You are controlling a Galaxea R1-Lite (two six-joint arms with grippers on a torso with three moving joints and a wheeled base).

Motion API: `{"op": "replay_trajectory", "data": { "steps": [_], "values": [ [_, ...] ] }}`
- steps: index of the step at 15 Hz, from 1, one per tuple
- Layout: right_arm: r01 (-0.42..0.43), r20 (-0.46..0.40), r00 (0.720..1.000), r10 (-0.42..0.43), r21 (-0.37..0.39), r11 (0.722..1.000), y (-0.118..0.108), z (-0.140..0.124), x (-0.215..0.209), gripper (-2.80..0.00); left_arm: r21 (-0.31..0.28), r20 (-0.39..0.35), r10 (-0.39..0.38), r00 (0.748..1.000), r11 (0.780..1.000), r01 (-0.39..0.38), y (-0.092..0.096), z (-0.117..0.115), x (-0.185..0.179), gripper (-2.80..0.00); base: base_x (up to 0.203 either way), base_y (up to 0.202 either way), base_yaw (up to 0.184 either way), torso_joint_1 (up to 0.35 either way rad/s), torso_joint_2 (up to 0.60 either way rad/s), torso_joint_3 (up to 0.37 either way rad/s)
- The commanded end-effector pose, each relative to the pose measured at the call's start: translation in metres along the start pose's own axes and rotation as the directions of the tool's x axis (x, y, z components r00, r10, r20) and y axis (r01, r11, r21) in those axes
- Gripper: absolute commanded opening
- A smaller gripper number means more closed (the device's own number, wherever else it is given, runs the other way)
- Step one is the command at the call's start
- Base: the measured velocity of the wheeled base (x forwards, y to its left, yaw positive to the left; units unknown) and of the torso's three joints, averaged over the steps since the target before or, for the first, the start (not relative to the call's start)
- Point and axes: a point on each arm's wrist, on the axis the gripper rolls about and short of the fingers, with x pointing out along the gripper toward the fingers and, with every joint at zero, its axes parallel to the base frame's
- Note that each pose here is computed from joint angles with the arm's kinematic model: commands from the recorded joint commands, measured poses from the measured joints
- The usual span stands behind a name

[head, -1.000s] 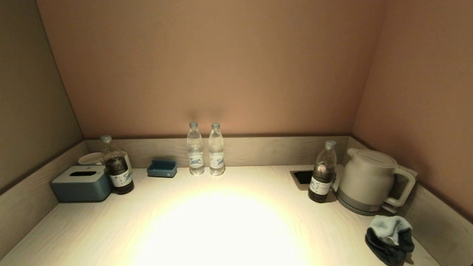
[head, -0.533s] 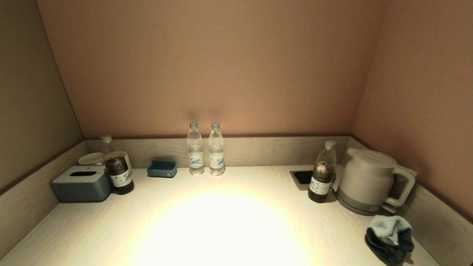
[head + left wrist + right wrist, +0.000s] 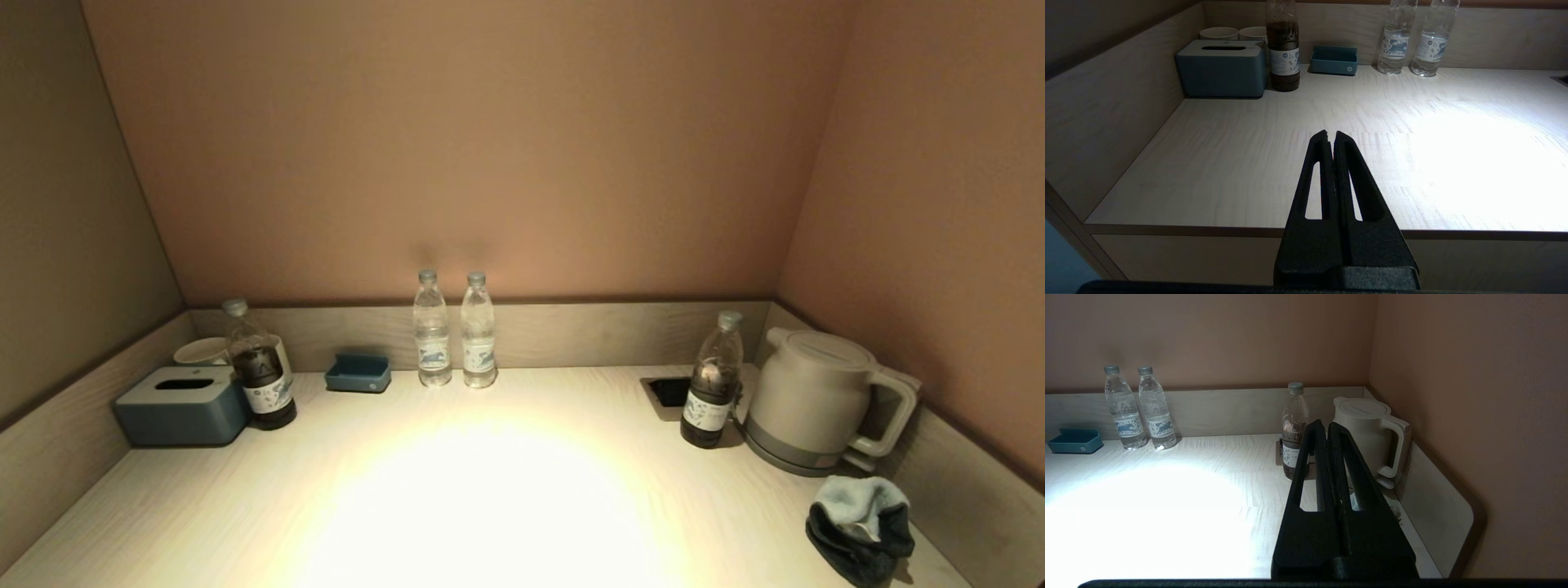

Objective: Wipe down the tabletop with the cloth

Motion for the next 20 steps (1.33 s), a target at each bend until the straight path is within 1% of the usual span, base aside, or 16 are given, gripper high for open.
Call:
{"op": "replay_trajectory", "data": {
  "steps": [1,3,7,11,14,16,17,18,20],
  "values": [
    [-0.003,0.001,1.000,0.003,0.006,1.000,0.000,0.000,-0.002,-2.80,-0.001,-0.001,0.000,1.000,1.000,0.000,0.000,0.000,0.000,-2.80,0.000,0.000,0.000,0.000,0.00,0.000],
    [-0.003,0.002,1.000,0.003,0.008,1.000,0.000,0.001,-0.002,-2.80,-0.001,0.000,0.000,1.000,1.000,0.000,0.000,0.000,0.000,-2.80,0.000,0.000,0.000,0.000,0.00,0.000],
    [-0.032,0.036,0.999,0.031,0.008,0.999,-0.002,0.009,-0.006,-2.80,-0.001,0.000,0.000,1.000,1.000,0.000,0.000,0.000,0.000,-2.80,0.000,0.000,0.000,0.000,0.00,0.000],
    [-0.043,0.033,0.999,0.043,0.006,0.999,-0.002,-0.010,-0.013,-2.80,-0.001,0.000,0.000,1.000,1.000,0.000,0.000,0.000,0.000,-2.80,0.000,0.000,0.000,0.000,0.00,0.000],
    [-0.063,0.080,0.995,0.063,-0.011,0.998,-0.003,-0.031,-0.029,-2.80,-0.001,0.000,0.000,1.000,1.000,0.000,0.000,0.000,0.000,-2.80,0.000,0.000,0.000,0.000,0.00,0.000],
    [-0.059,0.090,0.994,0.062,-0.031,0.998,-0.003,-0.045,-0.034,-2.80,-0.001,0.000,0.000,1.000,1.000,0.000,0.000,0.000,0.000,-2.80,0.000,0.000,0.000,0.000,0.00,0.000],
    [-0.004,0.090,0.996,0.007,-0.034,0.999,-0.004,-0.053,-0.033,-2.80,-0.001,0.000,0.000,1.000,1.000,0.000,0.000,0.000,0.000,-2.80,0.000,0.000,0.000,0.000,0.00,0.000],
    [0.056,0.120,0.991,-0.052,-0.027,0.998,-0.005,-0.056,-0.031,-2.80,-0.001,0.000,0.000,1.000,1.000,0.000,0.000,0.000,0.000,-2.80,0.000,0.000,0.000,0.000,0.00,0.000],
    [0.064,0.151,0.987,-0.059,-0.029,0.998,-0.005,-0.066,-0.025,-2.80,-0.001,0.000,0.000,1.000,1.000,0.000,0.000,0.000,0.000,-2.80,0.000,0.000,0.000,0.000,0.00,0.000]
  ]
}}
